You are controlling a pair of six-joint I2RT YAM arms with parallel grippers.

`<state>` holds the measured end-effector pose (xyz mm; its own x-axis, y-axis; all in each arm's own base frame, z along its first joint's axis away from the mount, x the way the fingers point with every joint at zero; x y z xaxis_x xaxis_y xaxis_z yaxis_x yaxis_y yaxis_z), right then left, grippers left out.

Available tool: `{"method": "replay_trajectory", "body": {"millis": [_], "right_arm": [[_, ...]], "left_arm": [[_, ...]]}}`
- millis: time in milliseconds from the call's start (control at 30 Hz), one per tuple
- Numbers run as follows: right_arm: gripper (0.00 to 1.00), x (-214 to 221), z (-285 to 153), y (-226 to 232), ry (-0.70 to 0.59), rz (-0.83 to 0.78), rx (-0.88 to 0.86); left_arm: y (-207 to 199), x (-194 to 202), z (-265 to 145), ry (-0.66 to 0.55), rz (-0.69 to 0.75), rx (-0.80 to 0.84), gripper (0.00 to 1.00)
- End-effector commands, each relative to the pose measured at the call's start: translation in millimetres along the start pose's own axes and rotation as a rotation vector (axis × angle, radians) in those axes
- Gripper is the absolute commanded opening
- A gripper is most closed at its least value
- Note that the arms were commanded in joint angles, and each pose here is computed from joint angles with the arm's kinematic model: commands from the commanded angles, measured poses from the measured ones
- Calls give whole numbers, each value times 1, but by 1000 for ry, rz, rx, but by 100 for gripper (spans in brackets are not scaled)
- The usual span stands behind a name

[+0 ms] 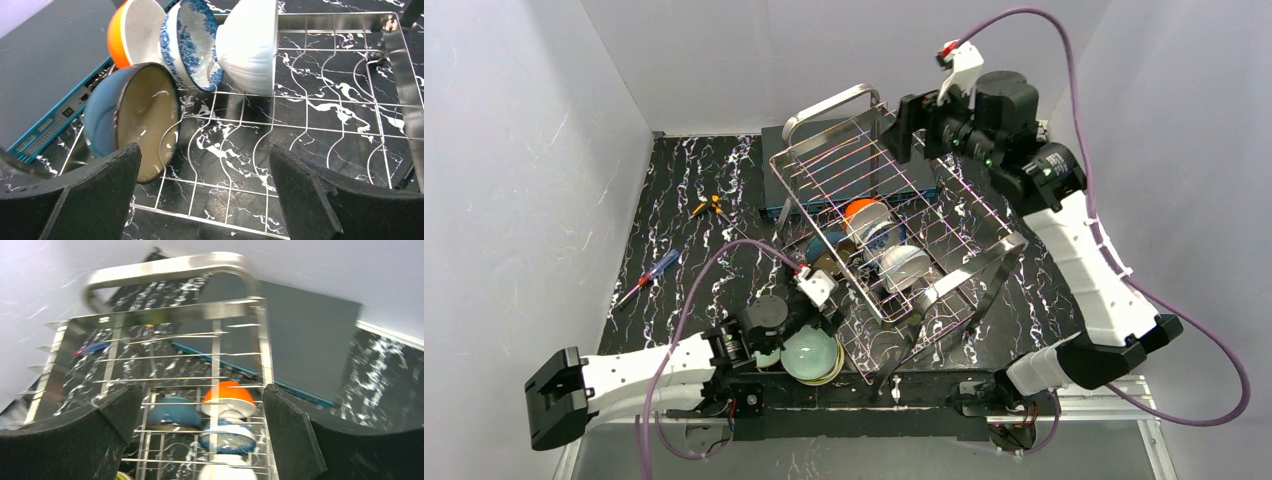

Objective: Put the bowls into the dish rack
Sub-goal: Adjust the dish rack at the center of the board.

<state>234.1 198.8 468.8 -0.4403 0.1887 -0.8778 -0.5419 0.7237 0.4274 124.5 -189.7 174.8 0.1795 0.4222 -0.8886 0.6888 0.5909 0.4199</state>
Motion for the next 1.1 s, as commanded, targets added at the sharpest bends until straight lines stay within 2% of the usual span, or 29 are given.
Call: {"method": "replay_trajectory", "body": {"millis": [0,133,300,433,567,667,867,967,1067], "right_arm": [[98,-31,-14,-28,-78,46,40],[99,-48,-26,-74,-146,132,147],[99,-48,-39,-140,-196,347,267],[99,-24,-37,-197,-201,523,347],[98,15,-26,-237,-167,689,313],[98,48,-14,-253,-132,763,274],[94,99,-9,-265,-14,830,279],[90,120,-12,-266,38,851,280],[82,141,-14,-265,85,877,270]], "left_arm": [[13,3,-14,-21,-25,-117,98],[22,7,-25,27,-105,-240,98],[29,7,-34,123,-229,-356,98],[34,7,-42,262,-325,-477,98],[40,5,-54,440,-422,-584,98],[36,4,-51,493,-542,-548,98],[32,14,-37,553,-827,-403,90],[28,18,-23,479,-919,-283,86],[26,18,-10,430,-937,-191,84]]}}
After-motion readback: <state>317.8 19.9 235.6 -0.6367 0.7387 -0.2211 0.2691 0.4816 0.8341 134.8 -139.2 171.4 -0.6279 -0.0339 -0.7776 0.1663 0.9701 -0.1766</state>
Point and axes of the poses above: each gripper's point midway between its finger pads, its own z axis out along the fingers, its own y axis along the line the jaws close on, x = y × z, the point moved 10 cm from there along -z, back along the fingers, and after that the axes turned 15 degrees about z, right-handed, at the moved point
